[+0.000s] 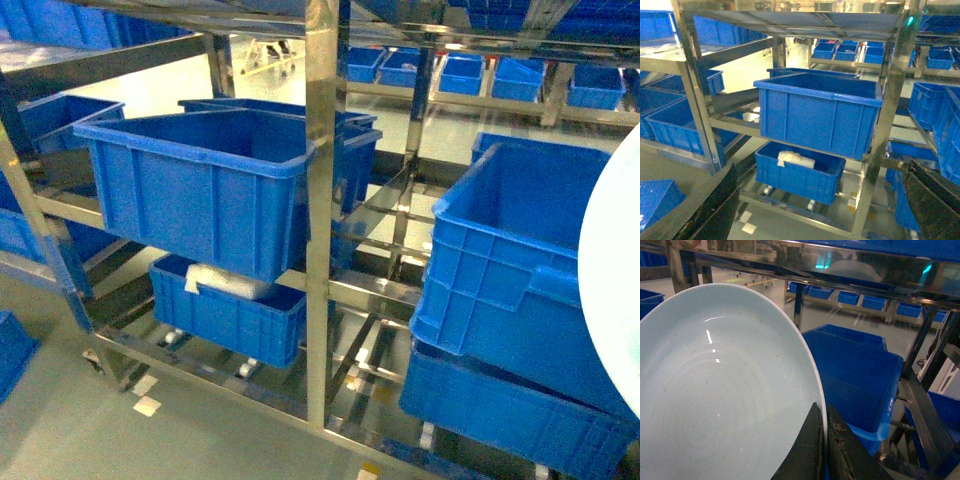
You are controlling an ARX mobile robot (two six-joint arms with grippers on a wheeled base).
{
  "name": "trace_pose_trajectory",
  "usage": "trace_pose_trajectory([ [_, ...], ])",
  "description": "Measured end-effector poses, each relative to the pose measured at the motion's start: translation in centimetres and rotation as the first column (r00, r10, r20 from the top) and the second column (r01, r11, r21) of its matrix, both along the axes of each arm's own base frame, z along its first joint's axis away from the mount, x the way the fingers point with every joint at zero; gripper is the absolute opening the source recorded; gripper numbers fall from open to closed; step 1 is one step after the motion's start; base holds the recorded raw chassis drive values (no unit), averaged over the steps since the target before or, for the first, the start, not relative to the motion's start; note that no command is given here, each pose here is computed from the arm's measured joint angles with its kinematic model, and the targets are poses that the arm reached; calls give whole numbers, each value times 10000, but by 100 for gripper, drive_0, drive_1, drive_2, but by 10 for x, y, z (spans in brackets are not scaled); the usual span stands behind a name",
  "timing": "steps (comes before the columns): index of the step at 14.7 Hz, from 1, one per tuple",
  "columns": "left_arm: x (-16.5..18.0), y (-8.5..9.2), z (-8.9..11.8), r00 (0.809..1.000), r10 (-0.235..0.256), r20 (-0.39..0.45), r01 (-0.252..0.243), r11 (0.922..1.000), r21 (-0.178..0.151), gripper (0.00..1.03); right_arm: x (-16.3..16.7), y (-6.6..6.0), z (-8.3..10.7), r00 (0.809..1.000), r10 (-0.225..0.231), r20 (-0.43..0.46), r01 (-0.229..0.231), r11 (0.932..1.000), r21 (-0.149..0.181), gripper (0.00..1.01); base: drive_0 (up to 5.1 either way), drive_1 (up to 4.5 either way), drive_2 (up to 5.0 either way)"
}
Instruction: Place blue tray on left shelf second layer neatly
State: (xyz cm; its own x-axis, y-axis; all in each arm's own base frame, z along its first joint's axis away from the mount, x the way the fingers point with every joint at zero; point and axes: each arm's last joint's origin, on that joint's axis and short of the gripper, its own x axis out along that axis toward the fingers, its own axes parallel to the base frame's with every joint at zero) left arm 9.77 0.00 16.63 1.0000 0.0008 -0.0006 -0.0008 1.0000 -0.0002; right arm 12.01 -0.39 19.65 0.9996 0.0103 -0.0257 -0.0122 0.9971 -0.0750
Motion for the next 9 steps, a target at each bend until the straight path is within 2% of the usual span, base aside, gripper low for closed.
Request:
trace_pose_trajectory([
  [9, 0, 0, 0, 10000, -4, -34, 4, 10000, 0, 98, 0, 0, 0, 10000, 4, 8, -4, 10000, 0, 2, -164, -164, -164],
])
